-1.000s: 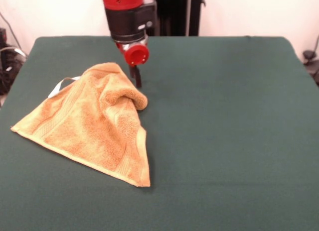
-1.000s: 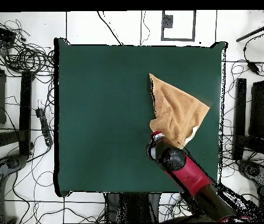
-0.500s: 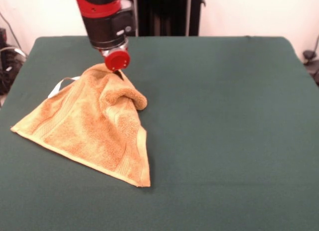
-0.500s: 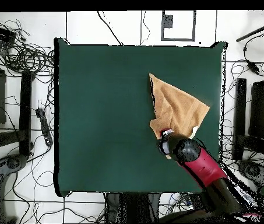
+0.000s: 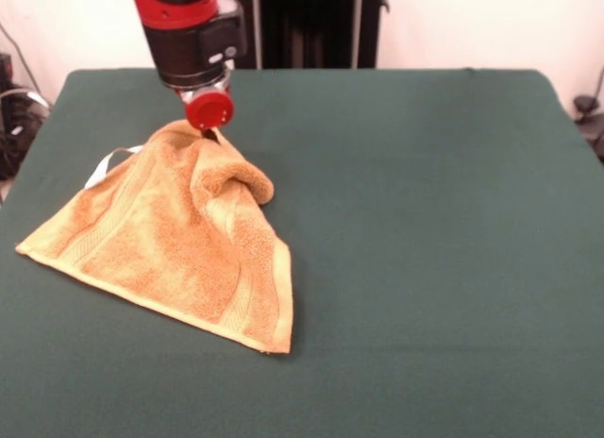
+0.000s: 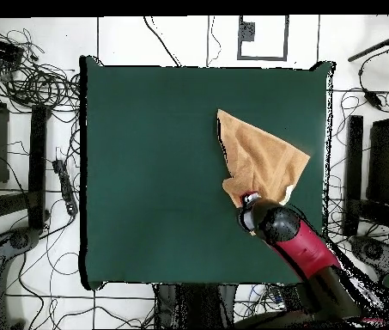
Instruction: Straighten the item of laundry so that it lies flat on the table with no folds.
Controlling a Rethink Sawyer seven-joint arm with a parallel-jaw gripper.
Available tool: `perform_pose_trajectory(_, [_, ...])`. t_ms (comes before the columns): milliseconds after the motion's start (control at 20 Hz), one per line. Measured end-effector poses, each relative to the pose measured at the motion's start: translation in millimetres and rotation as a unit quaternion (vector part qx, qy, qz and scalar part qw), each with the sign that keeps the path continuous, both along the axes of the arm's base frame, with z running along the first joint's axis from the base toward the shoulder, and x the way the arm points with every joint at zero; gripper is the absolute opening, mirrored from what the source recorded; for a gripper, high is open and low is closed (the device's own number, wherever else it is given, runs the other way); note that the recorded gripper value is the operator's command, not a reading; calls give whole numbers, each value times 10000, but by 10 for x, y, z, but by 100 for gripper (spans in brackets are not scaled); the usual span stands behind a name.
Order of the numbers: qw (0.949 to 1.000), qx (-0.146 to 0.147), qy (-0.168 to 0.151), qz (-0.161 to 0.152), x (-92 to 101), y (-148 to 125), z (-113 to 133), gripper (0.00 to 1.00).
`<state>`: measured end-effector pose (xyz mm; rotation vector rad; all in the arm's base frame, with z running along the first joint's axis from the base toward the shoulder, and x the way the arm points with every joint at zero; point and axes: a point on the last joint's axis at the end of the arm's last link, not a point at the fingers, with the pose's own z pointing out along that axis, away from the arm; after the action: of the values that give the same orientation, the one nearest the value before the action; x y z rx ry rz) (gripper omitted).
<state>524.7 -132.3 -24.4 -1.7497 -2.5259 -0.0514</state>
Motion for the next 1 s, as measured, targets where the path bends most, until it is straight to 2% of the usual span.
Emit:
perform_pose_trajectory(50, [10000,-26,10,5,-11,-12,6,100])
perform_pose_trajectory(100, [9999,-131,41,23,-46,-55,39,0])
perform_pose_trajectory(600, [9992,-403,24,15,-72,-202,195,0])
perform_pose_trajectory(1000, [9983,-502,-186,-248,-81,-475,250,0])
